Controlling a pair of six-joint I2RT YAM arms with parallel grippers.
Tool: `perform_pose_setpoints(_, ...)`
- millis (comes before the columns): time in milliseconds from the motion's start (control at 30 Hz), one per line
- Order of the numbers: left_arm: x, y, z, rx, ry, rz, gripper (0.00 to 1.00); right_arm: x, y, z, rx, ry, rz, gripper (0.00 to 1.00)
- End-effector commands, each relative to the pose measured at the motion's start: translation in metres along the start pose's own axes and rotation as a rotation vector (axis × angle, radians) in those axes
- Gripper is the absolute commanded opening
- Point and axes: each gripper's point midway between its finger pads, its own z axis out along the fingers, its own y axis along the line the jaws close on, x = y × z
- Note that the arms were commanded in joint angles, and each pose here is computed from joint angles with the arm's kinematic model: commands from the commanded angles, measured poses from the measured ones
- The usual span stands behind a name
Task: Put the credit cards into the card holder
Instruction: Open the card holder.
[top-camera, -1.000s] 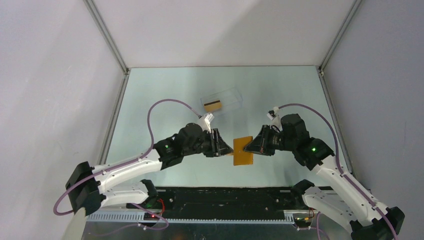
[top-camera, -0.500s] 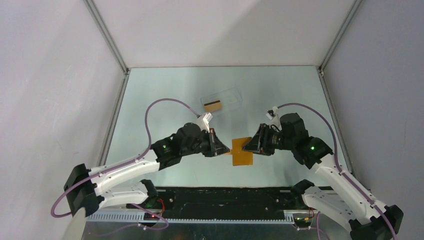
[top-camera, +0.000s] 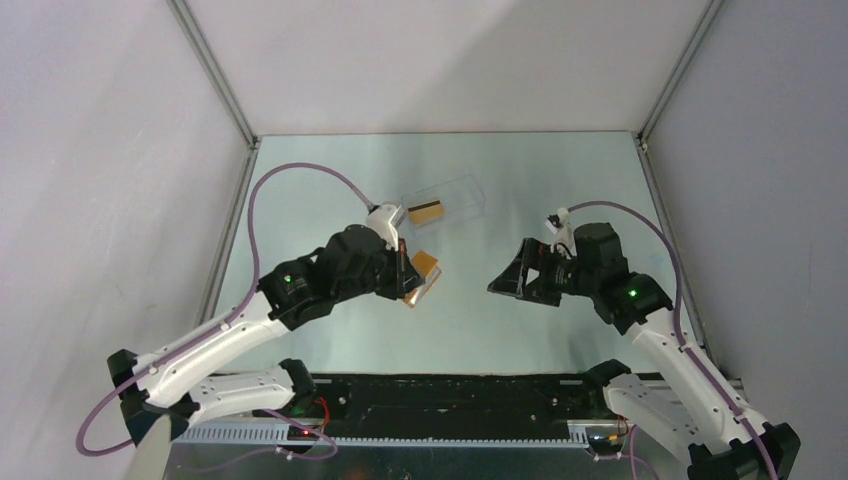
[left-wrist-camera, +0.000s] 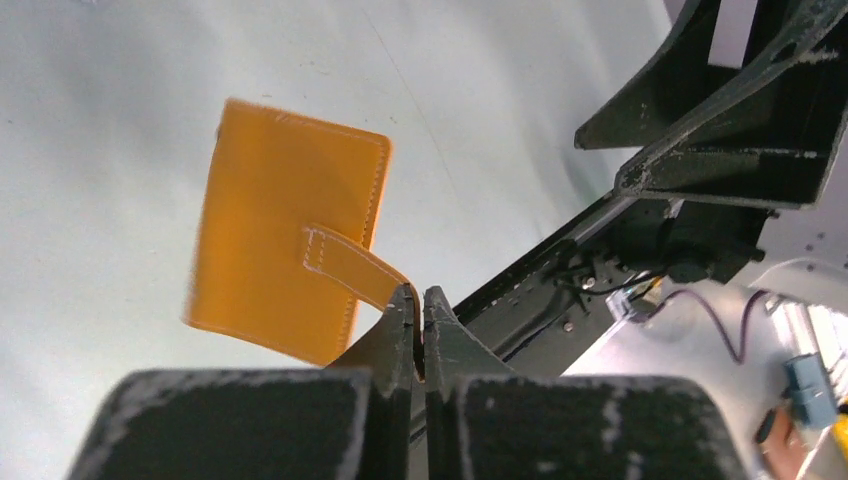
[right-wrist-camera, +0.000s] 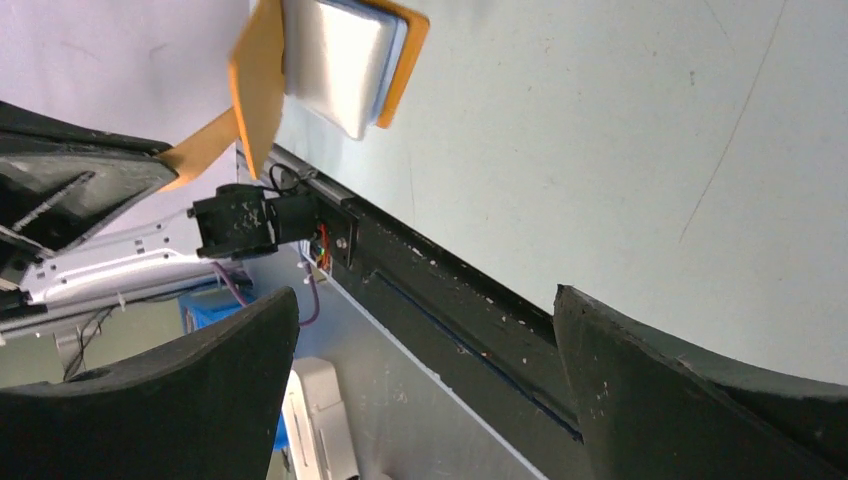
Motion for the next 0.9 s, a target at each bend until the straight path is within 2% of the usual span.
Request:
perform_pose_setpoints(0, 0.004, -0.002, -0.021, 0.026, 0.104, 0.205, 0.0, -0.008, 0.025, -0.007, -0.122, -0.008, -0.147, 0.99)
perform_pose_setpoints(200, 0.01, -0.044, -0.047, 0.254, 0.197, 0.276, 0.0, -0.01, 0.048, -0.013, -0.243, -0.011, -0.332, 0.99)
perform_pose_setpoints(533, 0.021, -0.089, -0.079, 0.522, 0.294, 0.302, 0.0, 0.008, 0.097, -0.045, -0.498, -0.112, -0.792, 0.99)
perform_pose_setpoints(700, 0.014, -0.103, -0.087, 0.569, 0.286, 0.314, 0.0, 0.031, 0.121, -0.048, -0.635, -0.088, -0.922, 0.99)
perform_pose_setpoints(867, 0.012, -0.11, -0.091, 0.594, 0.29, 0.317, 0.0, 0.048, 0.138, -0.045, -0.703, -0.086, -1.013, 0.99)
